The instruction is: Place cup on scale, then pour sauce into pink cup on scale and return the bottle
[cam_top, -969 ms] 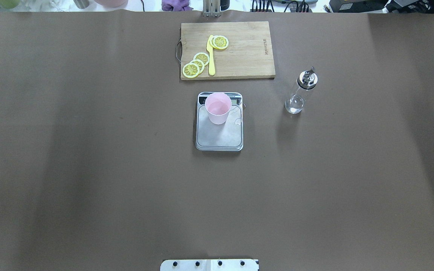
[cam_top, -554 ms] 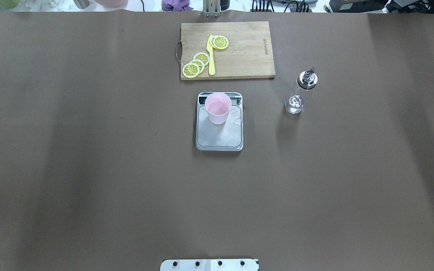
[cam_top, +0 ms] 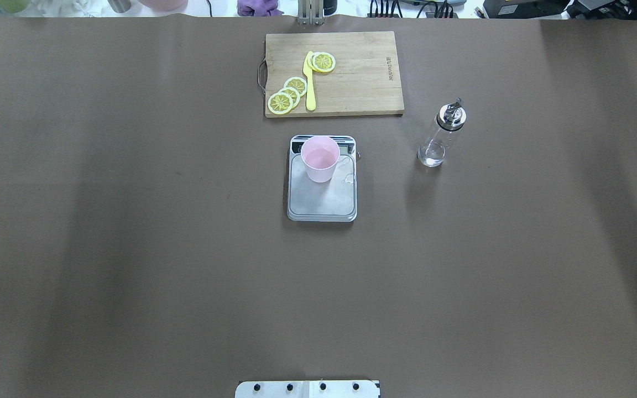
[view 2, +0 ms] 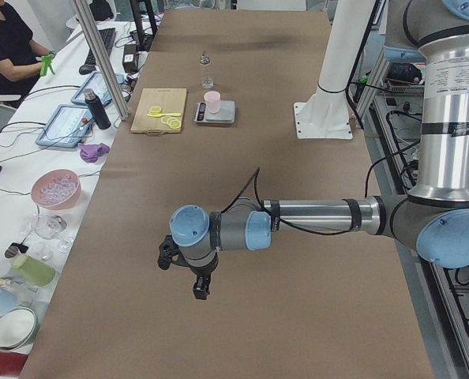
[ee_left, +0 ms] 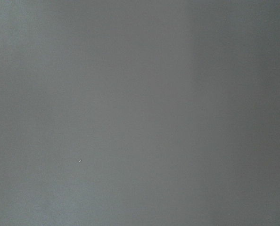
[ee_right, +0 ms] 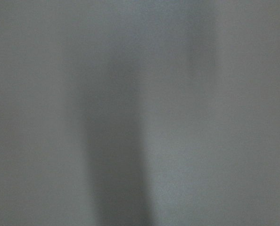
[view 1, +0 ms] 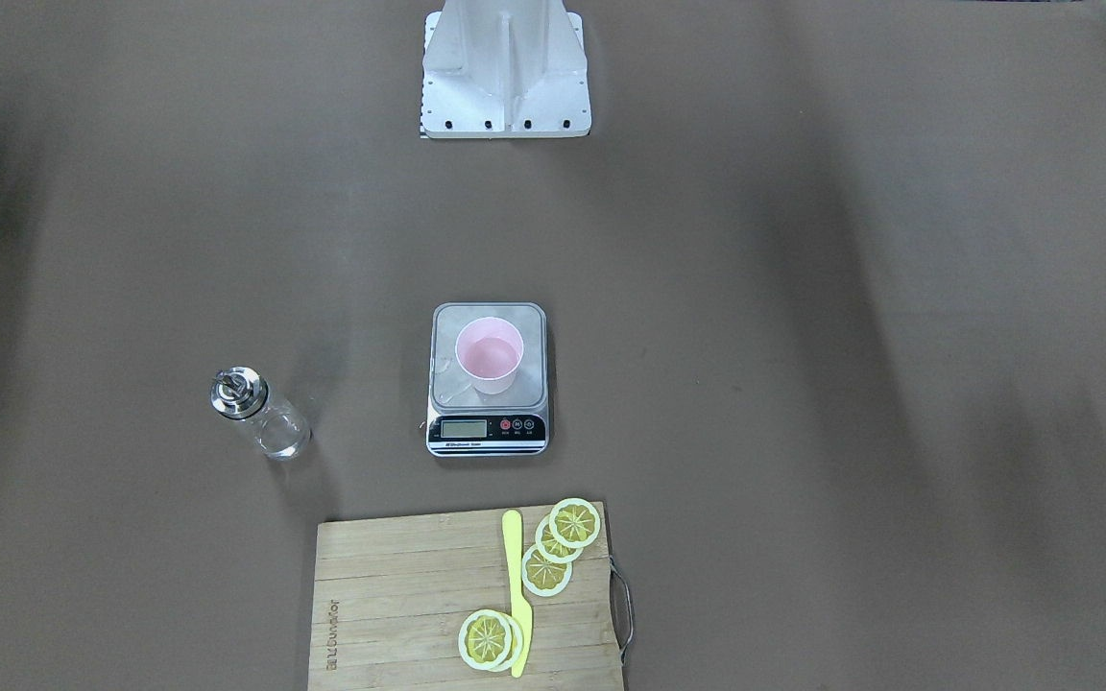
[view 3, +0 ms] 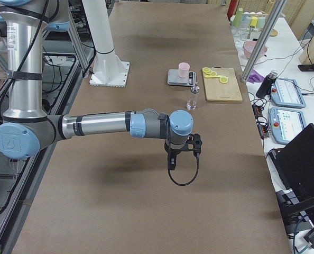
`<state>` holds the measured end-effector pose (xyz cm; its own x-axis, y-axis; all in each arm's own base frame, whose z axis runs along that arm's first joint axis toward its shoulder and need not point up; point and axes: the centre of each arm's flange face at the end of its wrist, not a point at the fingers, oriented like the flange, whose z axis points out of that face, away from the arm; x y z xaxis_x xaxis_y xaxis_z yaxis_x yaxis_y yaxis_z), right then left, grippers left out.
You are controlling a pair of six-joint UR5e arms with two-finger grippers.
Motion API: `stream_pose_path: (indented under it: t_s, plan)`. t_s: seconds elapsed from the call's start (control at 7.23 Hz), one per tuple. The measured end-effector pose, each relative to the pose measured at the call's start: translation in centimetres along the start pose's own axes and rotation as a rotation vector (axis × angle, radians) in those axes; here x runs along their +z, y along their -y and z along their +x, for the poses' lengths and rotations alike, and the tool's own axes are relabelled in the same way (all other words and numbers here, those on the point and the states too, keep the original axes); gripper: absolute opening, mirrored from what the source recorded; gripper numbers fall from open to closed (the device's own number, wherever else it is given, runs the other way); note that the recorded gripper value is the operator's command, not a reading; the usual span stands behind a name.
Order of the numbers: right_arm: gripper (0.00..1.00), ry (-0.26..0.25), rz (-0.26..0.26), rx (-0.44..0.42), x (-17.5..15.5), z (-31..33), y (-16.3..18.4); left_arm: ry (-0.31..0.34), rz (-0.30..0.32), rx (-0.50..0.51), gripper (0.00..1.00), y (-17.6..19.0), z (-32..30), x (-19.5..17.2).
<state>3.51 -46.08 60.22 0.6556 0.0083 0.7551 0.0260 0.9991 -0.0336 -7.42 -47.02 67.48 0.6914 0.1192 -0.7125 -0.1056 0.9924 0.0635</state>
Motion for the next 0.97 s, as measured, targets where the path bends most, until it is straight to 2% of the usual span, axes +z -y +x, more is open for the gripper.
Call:
stream_pose_path:
  t_s: [0.97]
  plan:
    - [1.0, -0.003, 0.0, 0.013, 0.01, 0.07, -0.07, 0.003, 0.007, 0.009, 0.99, 0.27, 0.28, -0.33]
